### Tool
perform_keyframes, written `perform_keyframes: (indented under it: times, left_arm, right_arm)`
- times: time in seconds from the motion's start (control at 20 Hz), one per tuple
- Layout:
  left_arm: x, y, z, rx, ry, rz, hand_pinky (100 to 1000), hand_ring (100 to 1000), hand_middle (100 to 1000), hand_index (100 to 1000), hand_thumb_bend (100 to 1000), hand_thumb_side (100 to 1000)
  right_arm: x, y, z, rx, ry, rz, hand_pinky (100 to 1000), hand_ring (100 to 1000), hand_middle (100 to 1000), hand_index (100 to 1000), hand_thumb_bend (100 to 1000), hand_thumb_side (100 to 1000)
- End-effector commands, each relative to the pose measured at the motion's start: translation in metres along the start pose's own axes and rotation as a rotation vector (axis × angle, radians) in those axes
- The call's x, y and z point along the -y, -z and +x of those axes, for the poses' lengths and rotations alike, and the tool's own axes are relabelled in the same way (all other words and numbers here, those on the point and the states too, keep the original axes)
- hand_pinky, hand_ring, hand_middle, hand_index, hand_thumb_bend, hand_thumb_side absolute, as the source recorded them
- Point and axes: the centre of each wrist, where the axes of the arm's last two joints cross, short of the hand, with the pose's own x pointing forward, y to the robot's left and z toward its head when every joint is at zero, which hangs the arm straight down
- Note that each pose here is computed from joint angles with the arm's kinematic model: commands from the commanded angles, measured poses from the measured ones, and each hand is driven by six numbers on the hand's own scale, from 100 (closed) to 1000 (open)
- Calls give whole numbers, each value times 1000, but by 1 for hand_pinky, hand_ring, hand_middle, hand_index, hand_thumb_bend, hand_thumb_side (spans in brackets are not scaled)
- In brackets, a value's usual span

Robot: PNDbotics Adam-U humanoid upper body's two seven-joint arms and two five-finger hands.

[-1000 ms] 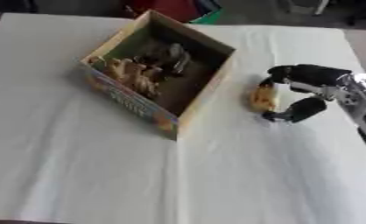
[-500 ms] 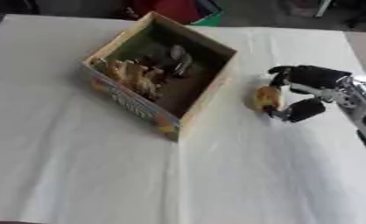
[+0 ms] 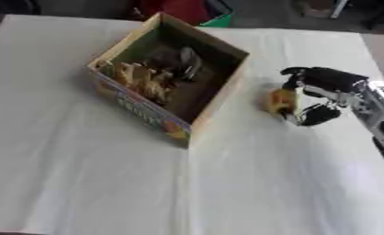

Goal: Pick up objects on the table and place them in the box.

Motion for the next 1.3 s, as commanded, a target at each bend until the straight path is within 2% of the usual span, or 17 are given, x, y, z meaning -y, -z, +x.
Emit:
perform_keyframes:
  times: [0.05, 0.1, 0.2, 0.7, 1.0, 1.3]
  left_arm:
    - [-1, 2, 5, 18, -1, 2, 673, 667, 638, 747, 100, 808]
    - [-1, 2, 5, 16, -1, 3, 673, 667, 638, 746, 100, 808]
    - [0, 2, 5, 14, -2, 2, 673, 666, 637, 745, 100, 808]
    - [-1, 1, 4, 6, -6, 3, 670, 658, 646, 734, 100, 809]
    - [-1, 1, 5, 10, -8, 0, 667, 655, 647, 731, 100, 805]
    - [-1, 2, 5, 14, -13, -8, 667, 654, 647, 729, 100, 802]
  right_arm:
    - [21, -8, -4, -20, 1, -77, 624, 1000, 379, 542, 100, 178]
    - [24, -8, -3, -20, 8, -93, 613, 1000, 369, 531, 100, 132]
    - [29, -8, -1, -18, 20, -121, 606, 1000, 356, 516, 100, 100]
    - [65, -8, 16, 40, 68, -228, 548, 1000, 251, 383, 100, 117]
    - [99, -3, 27, 81, 71, -307, 534, 1000, 247, 381, 100, 128]
    - [123, 20, 41, 136, 64, -354, 513, 1000, 243, 377, 100, 131]
